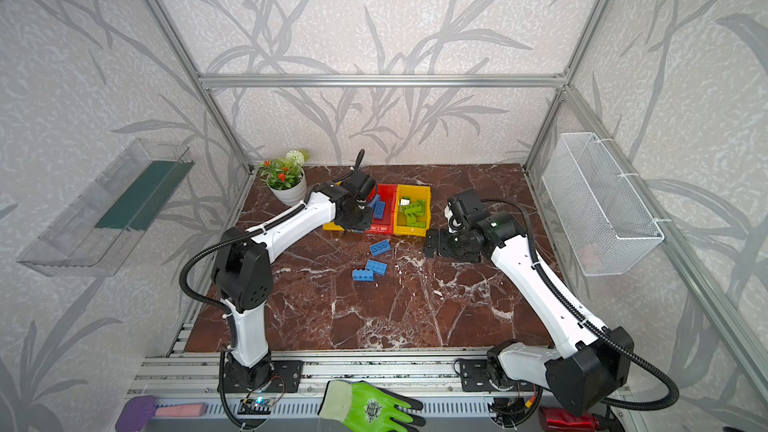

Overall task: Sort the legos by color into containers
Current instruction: 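Carry the blue brick into the red bin and open the left gripper, then lower the left gripper onto another blue brick in the pile and grasp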

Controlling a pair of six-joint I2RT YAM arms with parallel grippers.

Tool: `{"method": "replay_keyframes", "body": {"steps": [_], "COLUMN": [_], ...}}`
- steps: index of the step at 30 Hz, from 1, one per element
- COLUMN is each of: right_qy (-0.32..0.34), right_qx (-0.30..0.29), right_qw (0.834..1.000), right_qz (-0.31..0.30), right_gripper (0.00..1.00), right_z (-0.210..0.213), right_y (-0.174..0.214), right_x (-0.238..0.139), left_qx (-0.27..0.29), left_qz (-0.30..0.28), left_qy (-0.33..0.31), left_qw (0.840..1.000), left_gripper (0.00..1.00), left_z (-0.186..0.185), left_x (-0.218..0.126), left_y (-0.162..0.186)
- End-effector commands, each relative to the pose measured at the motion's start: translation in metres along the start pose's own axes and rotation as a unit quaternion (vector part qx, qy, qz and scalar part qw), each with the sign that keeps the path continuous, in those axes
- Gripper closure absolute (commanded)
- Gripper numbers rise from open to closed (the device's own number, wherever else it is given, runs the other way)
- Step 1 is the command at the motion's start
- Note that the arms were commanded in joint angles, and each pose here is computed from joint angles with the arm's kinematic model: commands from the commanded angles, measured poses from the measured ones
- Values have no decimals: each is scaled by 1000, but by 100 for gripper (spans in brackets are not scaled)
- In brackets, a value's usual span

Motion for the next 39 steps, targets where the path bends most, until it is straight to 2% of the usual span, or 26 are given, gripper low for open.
{"method": "replay_keyframes", "body": {"steps": [1, 7, 14, 16, 20, 23, 31, 39], "right_qy": [6, 18, 38, 41, 49, 49, 37, 15], "right_qx": [-13, -4, 9, 11, 16, 19, 9, -3], "right_qw": [999, 999, 998, 998, 998, 998, 999, 1000], "right_qz": [-34, -34, -38, -38, -38, -38, -36, -26], "right_gripper": [1, 1, 1, 1, 1, 1, 1, 1], "right_z": [2, -2, -8, -8, -10, -11, -8, -7], "right_y": [-14, -15, -17, -17, -18, -20, -24, -6], "right_x": [-11, -13, -20, -22, -23, -24, -23, -24], "left_qx": [14, 0, 8, 10, 4, -10, -18, -11], "left_qz": [25, 26, 28, 30, 30, 30, 26, 23], "left_qy": [-32, -5, 26, 33, 55, 71, 76, 77], "left_qw": [999, 1000, 999, 999, 998, 997, 997, 997], "left_gripper": [83, 82, 77, 69, 40, 30, 30, 30], "left_z": [6, -6, -24, -29, -33, -32, -26, -3], "left_x": [18, 35, 53, 56, 59, 56, 28, 6], "left_y": [-13, -46, -64, -68, -75, -79, -75, -27]}}
Point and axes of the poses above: each gripper's point midway between its finger pads, its own x axis out along the fingers, its own z axis along the line the jaws close on, y = z × x, the point moved 9 cm from there along -x, back along the fingers, and after that the axes turned 15 degrees about -x, right-handed, at the moved point
